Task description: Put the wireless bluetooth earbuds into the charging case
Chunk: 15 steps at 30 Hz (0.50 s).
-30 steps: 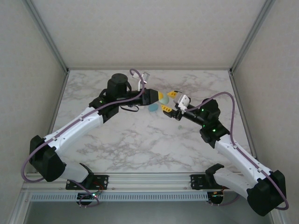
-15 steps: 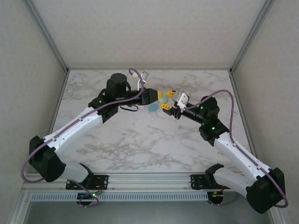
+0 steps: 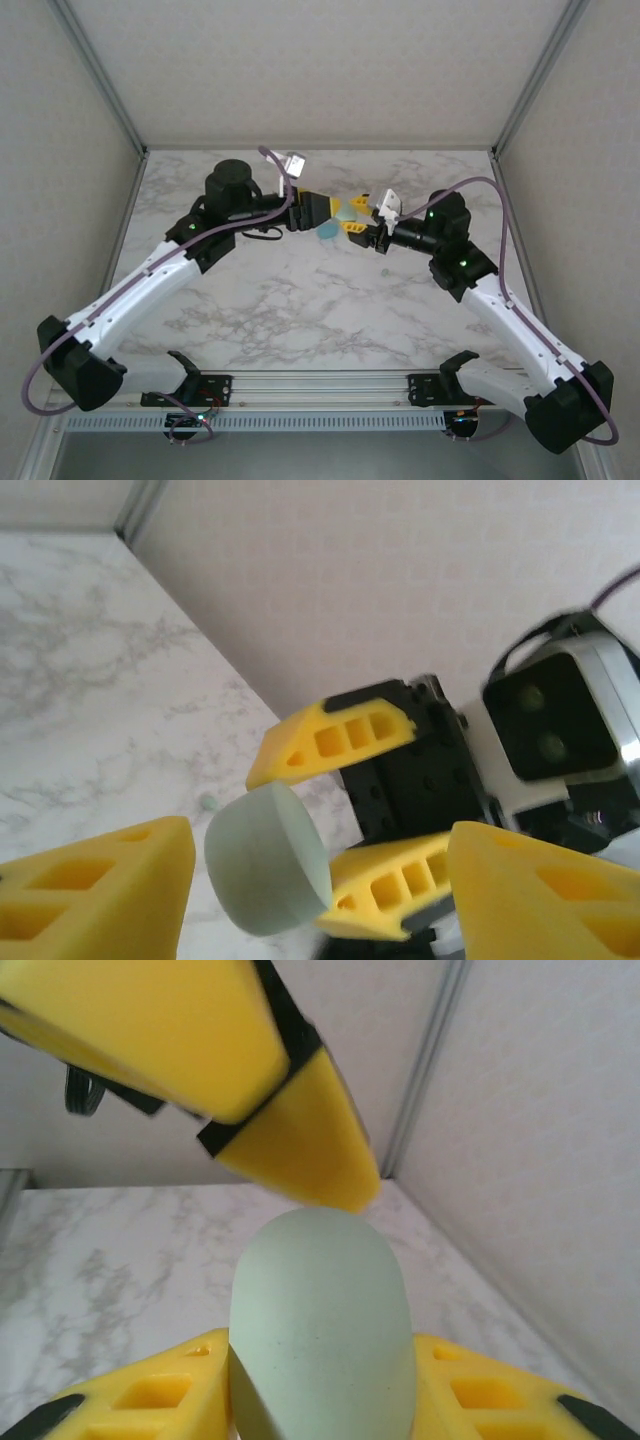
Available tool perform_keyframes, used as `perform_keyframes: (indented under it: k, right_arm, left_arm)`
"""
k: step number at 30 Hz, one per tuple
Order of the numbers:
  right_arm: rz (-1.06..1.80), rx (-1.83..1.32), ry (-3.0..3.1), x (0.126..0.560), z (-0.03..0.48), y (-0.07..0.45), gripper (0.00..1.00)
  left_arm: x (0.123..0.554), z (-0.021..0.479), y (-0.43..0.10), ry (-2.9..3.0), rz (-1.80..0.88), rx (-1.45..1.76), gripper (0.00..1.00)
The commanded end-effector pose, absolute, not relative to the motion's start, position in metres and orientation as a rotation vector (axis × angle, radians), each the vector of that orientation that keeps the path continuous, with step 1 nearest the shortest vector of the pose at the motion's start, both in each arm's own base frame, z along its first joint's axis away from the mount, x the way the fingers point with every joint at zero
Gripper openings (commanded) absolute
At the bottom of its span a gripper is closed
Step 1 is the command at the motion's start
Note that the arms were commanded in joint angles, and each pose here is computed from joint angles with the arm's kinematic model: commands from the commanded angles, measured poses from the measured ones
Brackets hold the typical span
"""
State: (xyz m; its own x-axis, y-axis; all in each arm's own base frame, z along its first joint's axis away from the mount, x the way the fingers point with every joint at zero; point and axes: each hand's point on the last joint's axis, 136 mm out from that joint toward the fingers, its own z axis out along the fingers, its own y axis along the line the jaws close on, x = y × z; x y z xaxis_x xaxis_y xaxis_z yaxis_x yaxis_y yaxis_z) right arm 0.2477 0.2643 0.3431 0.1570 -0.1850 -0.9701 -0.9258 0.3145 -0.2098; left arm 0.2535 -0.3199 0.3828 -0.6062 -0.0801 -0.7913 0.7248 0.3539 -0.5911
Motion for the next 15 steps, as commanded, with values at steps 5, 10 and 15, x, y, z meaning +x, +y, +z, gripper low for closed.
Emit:
perform_keyframes:
  k: [5,10,15]
  right_arm:
    - [1.060,-1.274,1.431,0.223,0.348,0.273,0.37]
    - [1.084,-1.299,1.411,0.222,0.353,0.275,0.37]
    - [1.062,-1.266,1.422,0.228,0.353,0.276,0.37]
  left_arm:
    - [0.220,0.362,-0.290,1.561,-0.949,1.004,0.74]
    - [0.221,0.353,-0.282,1.564,-0.882,1.054,0.72]
    - [0.221,0.355,-0.286,1.568,-0.903,1.073,0.71]
